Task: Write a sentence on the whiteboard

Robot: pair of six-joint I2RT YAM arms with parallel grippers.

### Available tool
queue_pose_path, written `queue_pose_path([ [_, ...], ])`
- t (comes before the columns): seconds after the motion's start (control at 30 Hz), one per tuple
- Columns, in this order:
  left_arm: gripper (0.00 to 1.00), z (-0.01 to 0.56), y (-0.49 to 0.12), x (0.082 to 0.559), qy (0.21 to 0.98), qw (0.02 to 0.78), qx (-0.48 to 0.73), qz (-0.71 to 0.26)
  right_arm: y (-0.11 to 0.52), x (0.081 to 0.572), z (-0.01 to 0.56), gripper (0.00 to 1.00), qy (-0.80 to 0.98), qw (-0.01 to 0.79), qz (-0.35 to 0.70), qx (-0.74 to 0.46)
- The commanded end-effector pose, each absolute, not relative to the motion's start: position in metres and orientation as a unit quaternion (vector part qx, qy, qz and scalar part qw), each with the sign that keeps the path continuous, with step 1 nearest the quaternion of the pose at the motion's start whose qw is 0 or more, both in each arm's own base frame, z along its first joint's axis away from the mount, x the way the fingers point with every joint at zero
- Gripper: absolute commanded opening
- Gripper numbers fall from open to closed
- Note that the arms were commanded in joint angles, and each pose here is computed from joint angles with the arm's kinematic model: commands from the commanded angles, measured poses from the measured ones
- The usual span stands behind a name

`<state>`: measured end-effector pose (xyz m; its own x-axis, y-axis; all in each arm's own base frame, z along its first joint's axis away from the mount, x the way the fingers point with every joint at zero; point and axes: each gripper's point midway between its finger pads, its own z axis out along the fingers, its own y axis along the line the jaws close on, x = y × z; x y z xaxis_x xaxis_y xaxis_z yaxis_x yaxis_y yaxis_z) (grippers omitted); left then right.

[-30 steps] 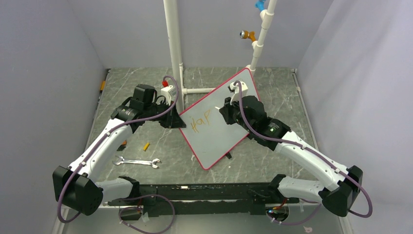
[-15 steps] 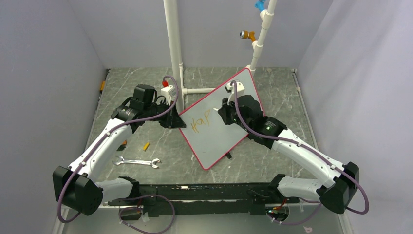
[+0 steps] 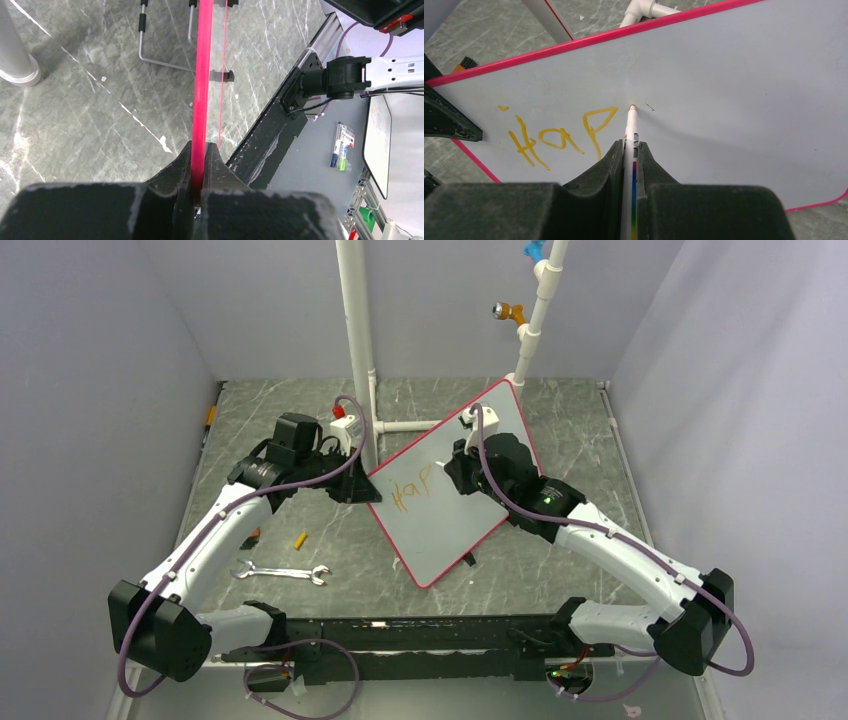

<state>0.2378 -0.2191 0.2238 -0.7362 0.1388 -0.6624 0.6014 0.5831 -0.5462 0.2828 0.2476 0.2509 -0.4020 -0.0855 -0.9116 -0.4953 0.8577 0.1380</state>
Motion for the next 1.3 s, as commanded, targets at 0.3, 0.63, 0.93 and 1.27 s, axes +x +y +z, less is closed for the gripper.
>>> queue_pose_path([
  [0.3,0.0,0.227,-0.195,0.28,0.83,0.397,0.258,-0.294,0.255,0.288,0.258,0.0,0.808,0.52,0.208,-0.184],
  [0.63,0.0,0.225,-0.195,0.28,0.832,0.395,0.258,-0.294,0.249,0.279,0.237,0.0,0.825,0.493,0.198,-0.192],
  [0.93,0.0,0.226,-0.195,0.28,0.831,0.395,0.257,-0.295,0.237,0.263,0.22,0.0,0.84,0.469,0.192,-0.194],
  [1.27,0.0,0.227,-0.196,0.28,0.831,0.396,0.258,-0.295,0.235,0.249,0.237,0.0,0.835,0.464,0.213,-0.205],
])
